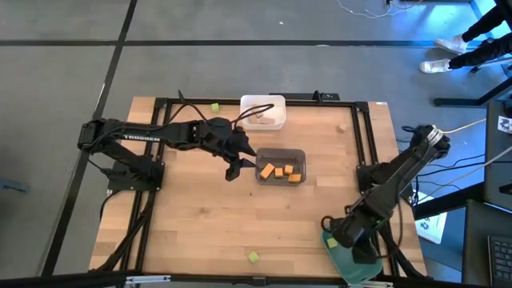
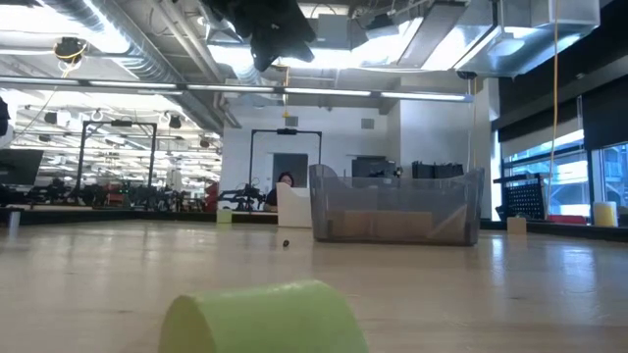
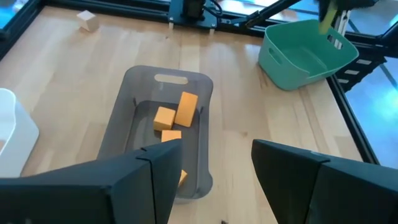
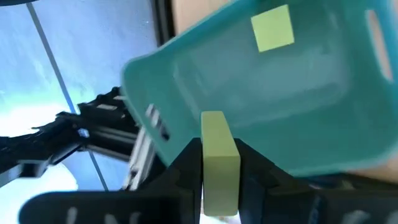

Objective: Sort & place blocks by color
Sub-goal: Put the green block into the green bin

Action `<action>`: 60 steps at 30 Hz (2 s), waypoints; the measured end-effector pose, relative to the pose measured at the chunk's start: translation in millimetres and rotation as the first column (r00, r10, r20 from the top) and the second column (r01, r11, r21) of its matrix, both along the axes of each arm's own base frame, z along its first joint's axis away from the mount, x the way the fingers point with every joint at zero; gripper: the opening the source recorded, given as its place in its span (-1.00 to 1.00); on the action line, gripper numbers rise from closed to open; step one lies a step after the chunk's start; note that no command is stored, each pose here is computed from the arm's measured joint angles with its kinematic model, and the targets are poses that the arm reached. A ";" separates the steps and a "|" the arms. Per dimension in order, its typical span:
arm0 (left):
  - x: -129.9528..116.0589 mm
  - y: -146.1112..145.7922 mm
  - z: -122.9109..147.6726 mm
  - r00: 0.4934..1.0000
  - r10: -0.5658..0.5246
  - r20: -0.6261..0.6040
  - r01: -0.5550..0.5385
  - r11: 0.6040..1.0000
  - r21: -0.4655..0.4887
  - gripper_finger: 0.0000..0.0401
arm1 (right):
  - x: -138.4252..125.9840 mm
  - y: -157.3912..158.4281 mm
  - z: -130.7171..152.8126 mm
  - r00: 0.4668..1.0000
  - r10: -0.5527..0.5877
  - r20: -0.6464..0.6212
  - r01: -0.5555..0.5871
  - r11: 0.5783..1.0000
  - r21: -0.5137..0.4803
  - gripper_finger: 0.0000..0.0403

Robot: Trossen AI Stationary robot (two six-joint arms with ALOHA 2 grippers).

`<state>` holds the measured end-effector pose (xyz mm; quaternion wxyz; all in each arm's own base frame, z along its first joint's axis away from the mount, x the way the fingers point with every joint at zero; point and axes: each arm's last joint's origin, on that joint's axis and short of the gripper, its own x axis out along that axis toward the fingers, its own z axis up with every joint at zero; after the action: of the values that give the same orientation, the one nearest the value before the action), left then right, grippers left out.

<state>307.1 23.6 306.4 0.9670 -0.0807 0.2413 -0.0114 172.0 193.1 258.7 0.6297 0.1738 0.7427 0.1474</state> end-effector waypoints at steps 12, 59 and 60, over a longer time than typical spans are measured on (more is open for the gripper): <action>0.0 -0.1 0.0 1.000 0.005 -0.001 -0.005 1.000 -0.014 -0.09 | -9.3 -10.1 -76.3 0.999 0.025 0.048 -0.026 0.999 0.019 -0.71; -93.6 148.1 -20.8 0.299 0.884 -0.360 -0.954 0.280 -0.106 -0.09 | 11.1 -25.6 100.0 0.781 0.044 0.623 0.322 0.827 -0.461 -0.38; -96.6 154.8 -24.4 0.279 0.883 -0.377 -0.960 0.259 -0.104 -0.09 | 11.2 -26.3 101.7 0.771 0.055 0.634 0.328 0.820 -0.470 -0.38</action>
<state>210.5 178.4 282.0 0.7225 -0.3591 0.2580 0.5315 183.2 166.9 360.4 0.8700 -0.0193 0.4871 -0.0744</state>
